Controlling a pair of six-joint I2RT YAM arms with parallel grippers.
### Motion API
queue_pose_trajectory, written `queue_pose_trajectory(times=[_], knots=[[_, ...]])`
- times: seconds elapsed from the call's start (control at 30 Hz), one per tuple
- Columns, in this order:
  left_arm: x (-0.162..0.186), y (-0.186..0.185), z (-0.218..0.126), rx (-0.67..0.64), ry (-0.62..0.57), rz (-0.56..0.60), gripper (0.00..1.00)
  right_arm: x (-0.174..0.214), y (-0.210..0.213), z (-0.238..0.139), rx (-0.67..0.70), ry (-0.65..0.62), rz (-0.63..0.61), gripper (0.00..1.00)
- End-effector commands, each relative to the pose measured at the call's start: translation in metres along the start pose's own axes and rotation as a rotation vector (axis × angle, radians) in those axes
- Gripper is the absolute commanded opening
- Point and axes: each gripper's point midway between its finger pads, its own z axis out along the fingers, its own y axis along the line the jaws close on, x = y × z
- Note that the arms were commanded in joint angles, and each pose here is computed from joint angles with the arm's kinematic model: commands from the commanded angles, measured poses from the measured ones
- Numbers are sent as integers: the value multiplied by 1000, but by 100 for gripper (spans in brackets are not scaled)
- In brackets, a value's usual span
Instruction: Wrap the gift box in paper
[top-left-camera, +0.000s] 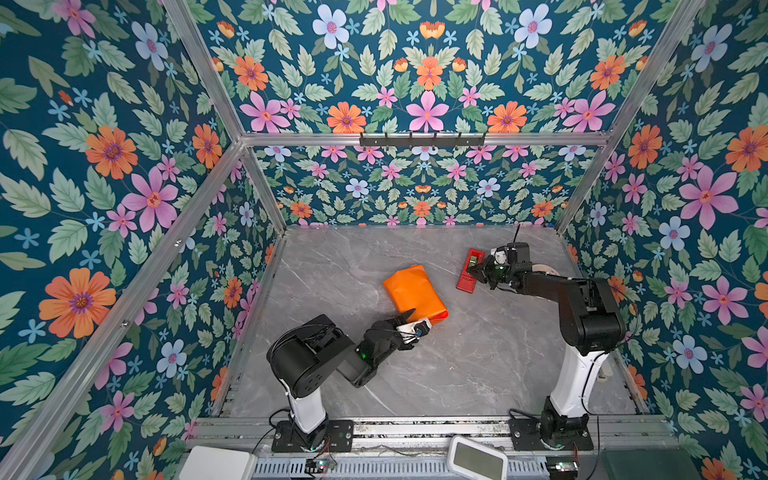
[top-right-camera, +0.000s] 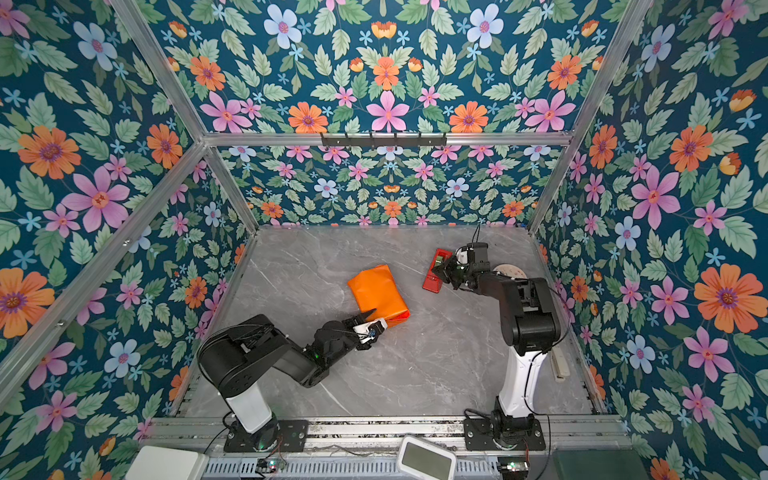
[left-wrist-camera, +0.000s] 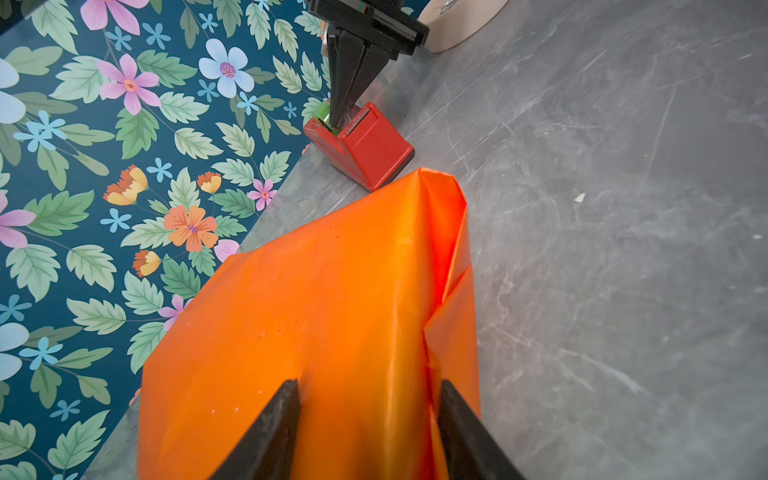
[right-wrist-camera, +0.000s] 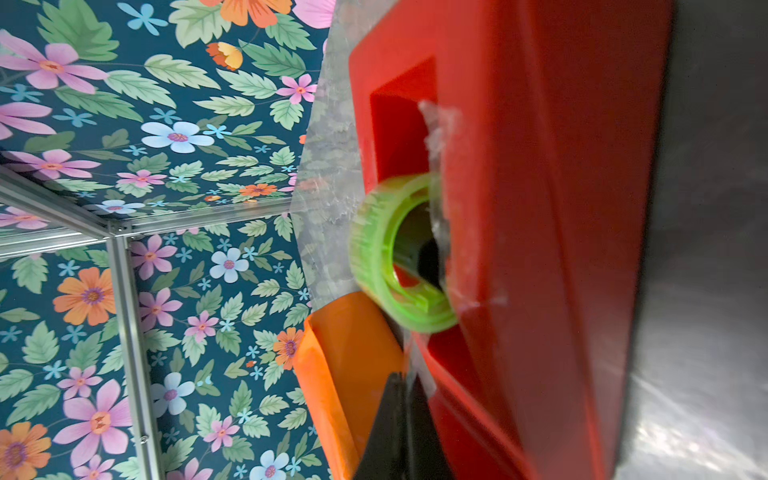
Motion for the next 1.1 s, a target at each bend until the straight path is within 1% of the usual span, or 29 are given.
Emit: queue_pose_trajectory(times=[0.0, 0.27, 0.6, 0.8, 1.07], knots=[[19, -20, -2, 84, 73, -11, 54, -1, 27, -3, -106, 9, -13, 0], [20, -20, -2, 86, 74, -11, 53, 7, 40, -10, -157, 18, -2, 0], [20, -20, -2, 85, 74, -11, 53, 40, 36, -17, -153, 30, 4, 0], [19, -19, -2, 84, 72, -11, 53, 62, 23, -19, -129, 29, 13, 0], [19, -20, -1, 86, 72, -11, 53, 70, -4, -13, -86, 30, 43, 0]])
